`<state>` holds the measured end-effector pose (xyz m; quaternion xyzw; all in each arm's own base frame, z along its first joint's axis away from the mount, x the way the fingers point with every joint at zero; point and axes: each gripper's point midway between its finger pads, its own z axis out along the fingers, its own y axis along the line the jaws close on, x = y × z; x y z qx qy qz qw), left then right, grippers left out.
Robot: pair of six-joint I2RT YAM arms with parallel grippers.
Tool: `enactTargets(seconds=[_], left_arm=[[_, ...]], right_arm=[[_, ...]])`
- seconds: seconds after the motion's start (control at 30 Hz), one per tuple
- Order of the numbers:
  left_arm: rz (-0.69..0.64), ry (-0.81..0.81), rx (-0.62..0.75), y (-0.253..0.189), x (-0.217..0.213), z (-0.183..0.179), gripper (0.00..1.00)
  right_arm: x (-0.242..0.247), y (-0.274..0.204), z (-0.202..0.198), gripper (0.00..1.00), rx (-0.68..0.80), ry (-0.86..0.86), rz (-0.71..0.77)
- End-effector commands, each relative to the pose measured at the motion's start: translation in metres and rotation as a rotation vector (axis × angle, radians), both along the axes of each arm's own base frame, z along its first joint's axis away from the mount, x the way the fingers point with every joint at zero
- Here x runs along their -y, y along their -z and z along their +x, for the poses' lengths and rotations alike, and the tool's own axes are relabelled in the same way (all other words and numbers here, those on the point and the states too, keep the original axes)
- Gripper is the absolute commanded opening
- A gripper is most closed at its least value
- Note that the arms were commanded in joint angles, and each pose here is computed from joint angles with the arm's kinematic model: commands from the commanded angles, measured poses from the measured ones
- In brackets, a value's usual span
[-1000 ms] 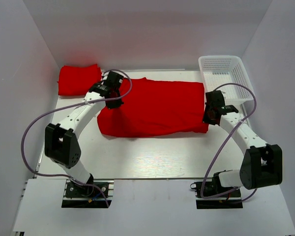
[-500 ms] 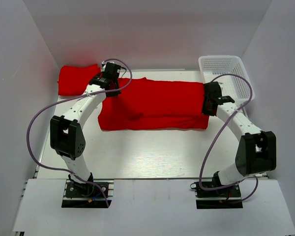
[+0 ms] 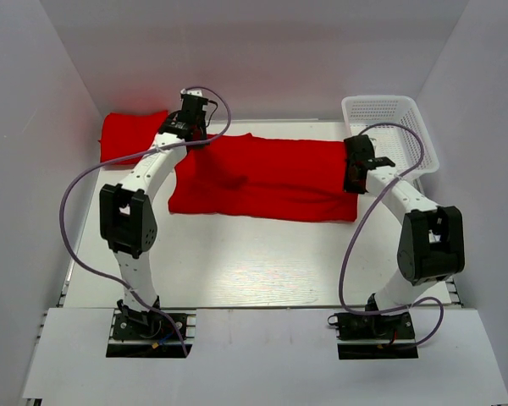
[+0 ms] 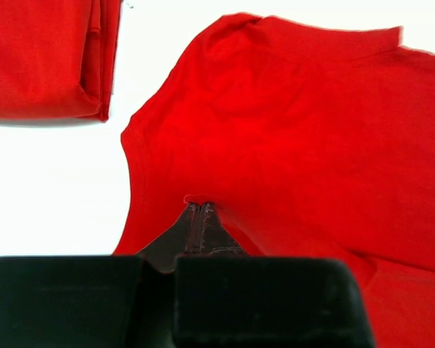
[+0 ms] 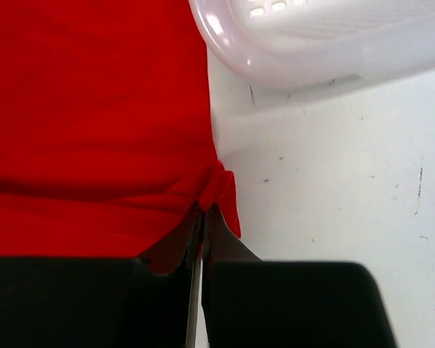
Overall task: Fold and stack the t-shirts
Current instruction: Fold the tshirt
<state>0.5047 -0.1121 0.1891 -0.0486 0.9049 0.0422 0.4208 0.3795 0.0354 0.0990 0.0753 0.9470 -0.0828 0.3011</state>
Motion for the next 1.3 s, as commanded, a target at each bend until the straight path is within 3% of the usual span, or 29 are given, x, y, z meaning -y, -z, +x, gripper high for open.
enactTargets(seconds=[0.0,0.4,0.43,0.47,0.5,0.53,0.57,0.6,0.77,0.8,0.83,0.93,0.97,1.1,1.13,1.23,1.27], left_arm=[[0.010,0.016,0.014,-0.002,0.000,0.012,0.00],[0.007,0.015,-0.025,0.036,0.001,0.054,0.00],[0.006,0.015,-0.024,0.039,0.003,0.060,0.02],[0.006,0.004,-0.024,0.042,-0.003,0.064,0.13],[-0.005,0.012,-0.009,0.037,0.001,0.070,0.36],[-0.009,0.023,-0.034,0.048,0.004,0.071,0.68],[-0.020,0.034,-0.034,0.050,0.007,0.073,0.79],[-0.032,0.033,-0.017,0.044,0.005,0.079,1.00],[-0.057,0.068,0.027,0.025,0.010,0.094,1.00],[-0.050,0.075,0.031,0.016,0.008,0.090,1.00],[-0.051,0.075,0.037,0.010,0.007,0.086,1.00],[-0.041,0.081,0.020,0.008,0.002,0.068,1.00],[-0.049,0.081,0.059,-0.015,0.000,0.060,1.00],[-0.069,0.059,-0.026,-0.006,-0.008,0.015,1.00],[-0.081,0.060,-0.084,0.014,-0.008,-0.001,1.00],[-0.153,0.085,-0.091,0.018,0.004,-0.031,1.00],[-0.169,0.087,-0.132,0.042,0.005,-0.045,1.00]], right_arm=[[0.003,-0.015,0.027,0.00,0.071,0.007,-0.021],[0.011,-0.001,0.056,0.00,0.048,0.077,-0.084],[0.011,0.000,0.057,0.04,0.046,0.081,-0.084],[0.009,0.000,0.058,0.07,0.045,0.087,-0.080],[0.010,0.002,0.057,0.09,0.032,0.089,-0.083],[0.009,0.002,0.058,0.11,0.032,0.091,-0.080],[0.009,0.002,0.058,0.14,0.030,0.094,-0.077],[0.007,0.002,0.058,0.17,0.027,0.089,-0.074],[0.005,-0.006,0.054,0.39,0.034,0.084,-0.057],[0.005,-0.005,0.052,0.51,0.027,0.084,-0.058],[0.005,-0.003,0.048,0.90,0.007,0.077,-0.055],[-0.004,-0.004,0.046,0.90,0.006,0.038,-0.022],[-0.011,-0.003,0.044,0.90,-0.001,0.019,0.002],[-0.035,-0.007,0.037,0.90,0.014,-0.080,0.104],[-0.038,0.004,0.028,0.90,-0.013,-0.090,0.113],[-0.055,0.010,0.010,0.90,-0.017,-0.157,0.190],[-0.068,0.001,0.014,0.90,0.026,-0.199,0.255]])
